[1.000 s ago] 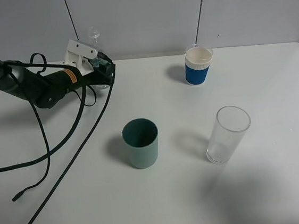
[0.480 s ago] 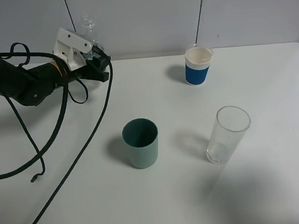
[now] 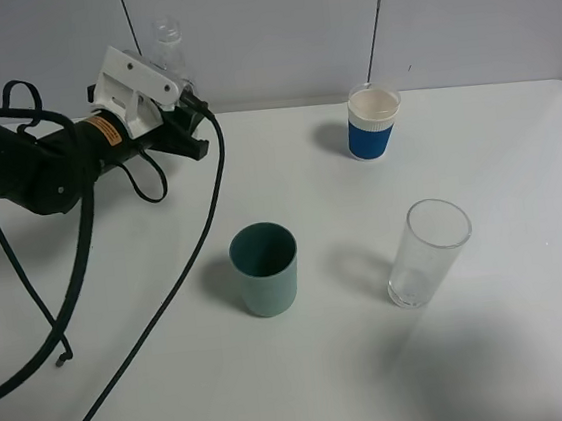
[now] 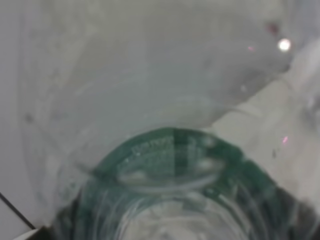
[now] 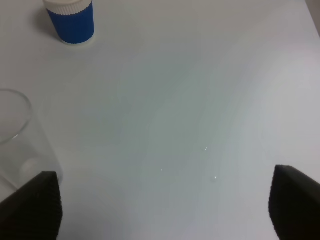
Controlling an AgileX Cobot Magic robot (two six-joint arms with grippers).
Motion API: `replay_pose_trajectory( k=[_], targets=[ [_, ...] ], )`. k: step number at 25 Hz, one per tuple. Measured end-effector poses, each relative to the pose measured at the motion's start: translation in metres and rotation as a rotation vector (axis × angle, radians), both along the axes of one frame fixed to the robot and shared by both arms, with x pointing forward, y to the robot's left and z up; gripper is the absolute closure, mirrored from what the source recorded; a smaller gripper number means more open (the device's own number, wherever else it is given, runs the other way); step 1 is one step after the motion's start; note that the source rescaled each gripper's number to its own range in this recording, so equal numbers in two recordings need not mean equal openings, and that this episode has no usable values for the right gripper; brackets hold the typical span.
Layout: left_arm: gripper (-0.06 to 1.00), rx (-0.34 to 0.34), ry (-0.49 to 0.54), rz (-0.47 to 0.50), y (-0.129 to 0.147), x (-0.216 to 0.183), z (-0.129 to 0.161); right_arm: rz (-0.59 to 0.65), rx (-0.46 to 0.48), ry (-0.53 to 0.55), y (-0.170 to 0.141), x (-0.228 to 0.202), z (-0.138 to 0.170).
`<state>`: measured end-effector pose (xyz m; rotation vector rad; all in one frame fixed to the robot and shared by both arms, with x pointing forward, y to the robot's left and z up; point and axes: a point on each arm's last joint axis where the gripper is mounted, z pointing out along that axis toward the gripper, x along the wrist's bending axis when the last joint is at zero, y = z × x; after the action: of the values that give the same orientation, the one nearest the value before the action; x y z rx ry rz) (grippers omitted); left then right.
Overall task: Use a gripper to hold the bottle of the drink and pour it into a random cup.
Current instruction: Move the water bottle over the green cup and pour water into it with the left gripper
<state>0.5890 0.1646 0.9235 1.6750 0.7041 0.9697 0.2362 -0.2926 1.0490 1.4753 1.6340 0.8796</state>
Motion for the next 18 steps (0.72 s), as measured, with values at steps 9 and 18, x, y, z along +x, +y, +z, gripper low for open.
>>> replay_pose_trajectory(
  k=[9,18],
  targets=[
    [0.88,0.136,-0.101,-0.059,-0.014,-0.021,0.012,0.000,0.000,0.000,0.000,0.000,0.000],
    [0.88,0.275,-0.209,-0.099,-0.012,-0.040,0.016,0.000,0.000,0.000,0.000,0.000,0.000]
  ],
)
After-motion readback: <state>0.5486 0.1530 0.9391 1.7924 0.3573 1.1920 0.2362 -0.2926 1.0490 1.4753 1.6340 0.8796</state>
